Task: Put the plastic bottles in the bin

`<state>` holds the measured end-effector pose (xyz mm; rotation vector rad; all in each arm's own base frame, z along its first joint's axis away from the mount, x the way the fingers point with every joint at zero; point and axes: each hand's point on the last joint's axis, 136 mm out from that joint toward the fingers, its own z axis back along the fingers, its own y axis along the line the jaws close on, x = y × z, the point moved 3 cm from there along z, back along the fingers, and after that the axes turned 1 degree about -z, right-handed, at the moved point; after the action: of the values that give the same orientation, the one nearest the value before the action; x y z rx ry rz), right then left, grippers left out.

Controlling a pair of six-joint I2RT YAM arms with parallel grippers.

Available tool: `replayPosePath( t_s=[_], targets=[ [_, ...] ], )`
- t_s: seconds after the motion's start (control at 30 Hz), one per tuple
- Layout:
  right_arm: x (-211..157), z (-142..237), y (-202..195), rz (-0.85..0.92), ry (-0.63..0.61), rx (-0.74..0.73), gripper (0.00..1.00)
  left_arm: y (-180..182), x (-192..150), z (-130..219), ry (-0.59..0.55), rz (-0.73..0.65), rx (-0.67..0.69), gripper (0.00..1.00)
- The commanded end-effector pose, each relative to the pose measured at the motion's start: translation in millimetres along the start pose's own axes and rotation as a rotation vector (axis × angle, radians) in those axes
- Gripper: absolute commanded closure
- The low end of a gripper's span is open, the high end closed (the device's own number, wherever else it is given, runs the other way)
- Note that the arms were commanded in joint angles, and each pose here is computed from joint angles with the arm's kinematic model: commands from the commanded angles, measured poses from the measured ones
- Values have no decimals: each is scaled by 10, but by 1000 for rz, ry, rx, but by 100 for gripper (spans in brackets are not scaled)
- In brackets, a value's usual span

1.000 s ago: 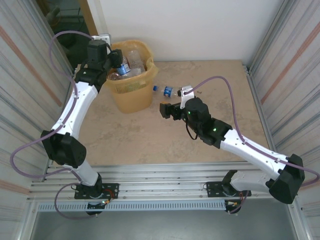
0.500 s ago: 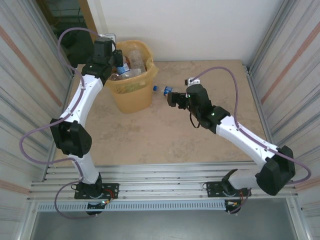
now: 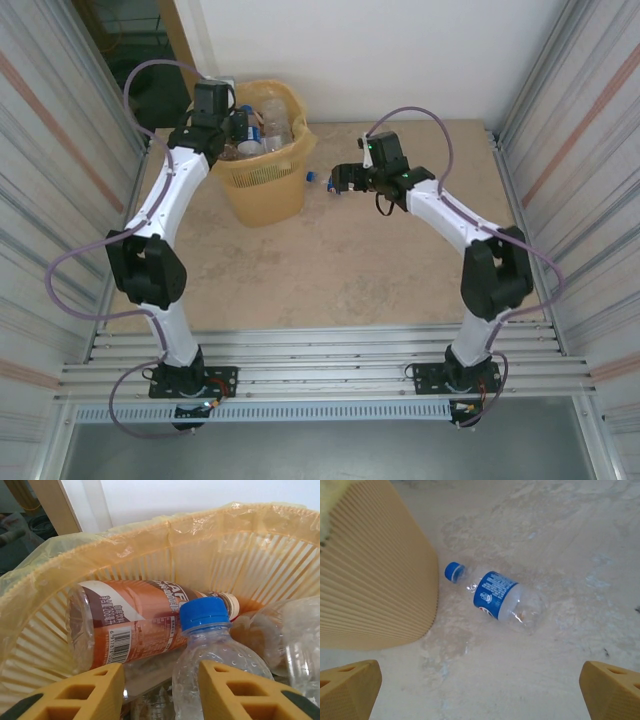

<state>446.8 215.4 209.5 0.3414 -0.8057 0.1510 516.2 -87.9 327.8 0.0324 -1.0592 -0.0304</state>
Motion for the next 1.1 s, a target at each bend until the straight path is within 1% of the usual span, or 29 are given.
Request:
replayPosePath(
  t_s=[0.0,0.27,0.43,0.57,0.6,0.8,0.97,1.07],
  targets=[
    [4,-249,-54,72,51,41,0,48,-65,74,41,-31,10,56],
    [75,-771,-237,50,84,96,1,-47,154,506,-58,29,-102,54],
    [28,-1072,-336,38,122,133,2,-94,265,771,-117,55,-163,49],
    [-31,-1242,-354,34,150,173,2,-91,308,970,-159,75,-195,45],
    [57,-1256,-322,45,132,185,2,-92,310,1019,-170,78,-202,43],
    [70,-1393,-280,61,146,227,2,-72,256,1315,-221,112,-244,32],
    [15,-1498,-277,68,179,241,2,-48,166,1531,-255,150,-279,18],
    [-52,-1554,-296,69,204,241,2,-16,108,1636,-273,179,-292,8]
  ],
)
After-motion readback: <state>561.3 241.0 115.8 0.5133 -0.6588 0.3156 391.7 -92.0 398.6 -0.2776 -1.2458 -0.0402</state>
